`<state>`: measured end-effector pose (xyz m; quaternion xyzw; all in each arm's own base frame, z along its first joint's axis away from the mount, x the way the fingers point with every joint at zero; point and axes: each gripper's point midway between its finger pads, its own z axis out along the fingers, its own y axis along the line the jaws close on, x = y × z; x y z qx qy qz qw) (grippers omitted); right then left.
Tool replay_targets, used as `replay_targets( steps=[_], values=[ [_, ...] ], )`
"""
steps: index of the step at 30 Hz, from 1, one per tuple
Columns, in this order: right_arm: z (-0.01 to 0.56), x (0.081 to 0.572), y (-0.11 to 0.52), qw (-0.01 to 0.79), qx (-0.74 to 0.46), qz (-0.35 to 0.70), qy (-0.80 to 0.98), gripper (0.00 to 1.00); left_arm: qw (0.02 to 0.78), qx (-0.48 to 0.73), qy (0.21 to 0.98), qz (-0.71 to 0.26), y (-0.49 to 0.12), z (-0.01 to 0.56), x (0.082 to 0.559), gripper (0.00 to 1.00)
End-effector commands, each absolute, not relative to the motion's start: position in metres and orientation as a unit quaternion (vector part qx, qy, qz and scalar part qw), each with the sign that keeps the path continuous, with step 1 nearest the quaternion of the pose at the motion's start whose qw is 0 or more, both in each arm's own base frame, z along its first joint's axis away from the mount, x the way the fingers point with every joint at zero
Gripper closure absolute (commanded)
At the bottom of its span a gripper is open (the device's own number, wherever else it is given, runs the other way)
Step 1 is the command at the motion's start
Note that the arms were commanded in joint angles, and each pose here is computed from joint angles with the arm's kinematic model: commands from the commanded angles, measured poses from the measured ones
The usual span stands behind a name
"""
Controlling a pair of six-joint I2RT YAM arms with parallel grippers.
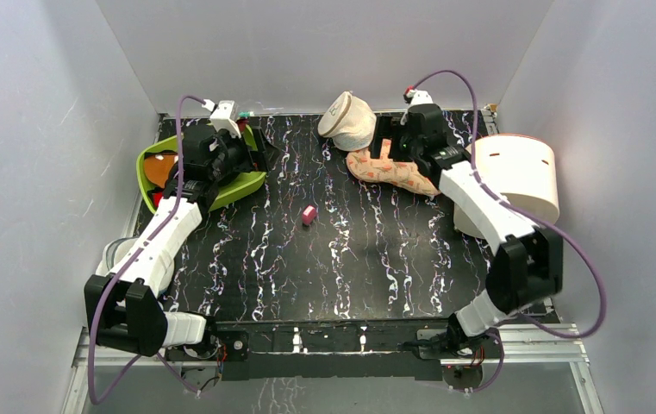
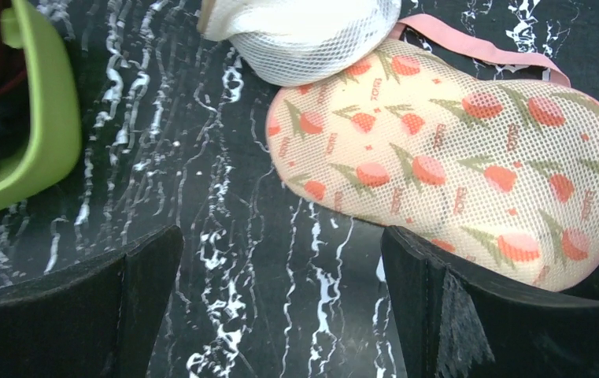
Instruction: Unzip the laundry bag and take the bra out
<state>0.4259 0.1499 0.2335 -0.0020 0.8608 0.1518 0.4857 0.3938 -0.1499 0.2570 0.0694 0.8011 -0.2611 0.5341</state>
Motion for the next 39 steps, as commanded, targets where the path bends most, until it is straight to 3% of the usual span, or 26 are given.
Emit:
replay_targets(
  steps=[1,7,16,29,36,39],
  values=[
    [0.233,0.458,0.15,0.481,-0.015,0.118,0.869,0.02,0.553,0.111,0.777,-0.279,-0.162,0.27,0.393,0.02],
    [0.192,0.491,0.118,0.444,0.008,0.031,0.895,0.02,0.545,0.143,0.766,-0.308,-0.175,0.27,0.387,0.02],
    [0.124,0.502,0.087,0.365,0.037,0.02,0.93,0.02,0.534,0.172,0.754,-0.341,-0.188,0.272,0.38,0.02],
    [0.079,0.395,0.162,0.287,-0.048,0.053,0.955,0.02,0.524,0.168,0.758,-0.35,-0.191,0.263,0.381,0.02],
    [0.104,0.342,0.229,0.275,-0.09,0.211,0.934,0.02,0.518,0.169,0.761,-0.353,-0.193,0.258,0.382,0.02],
    [0.102,0.337,0.244,0.271,-0.101,0.229,0.93,0.02,0.517,0.174,0.762,-0.349,-0.195,0.256,0.381,0.02]
  ],
)
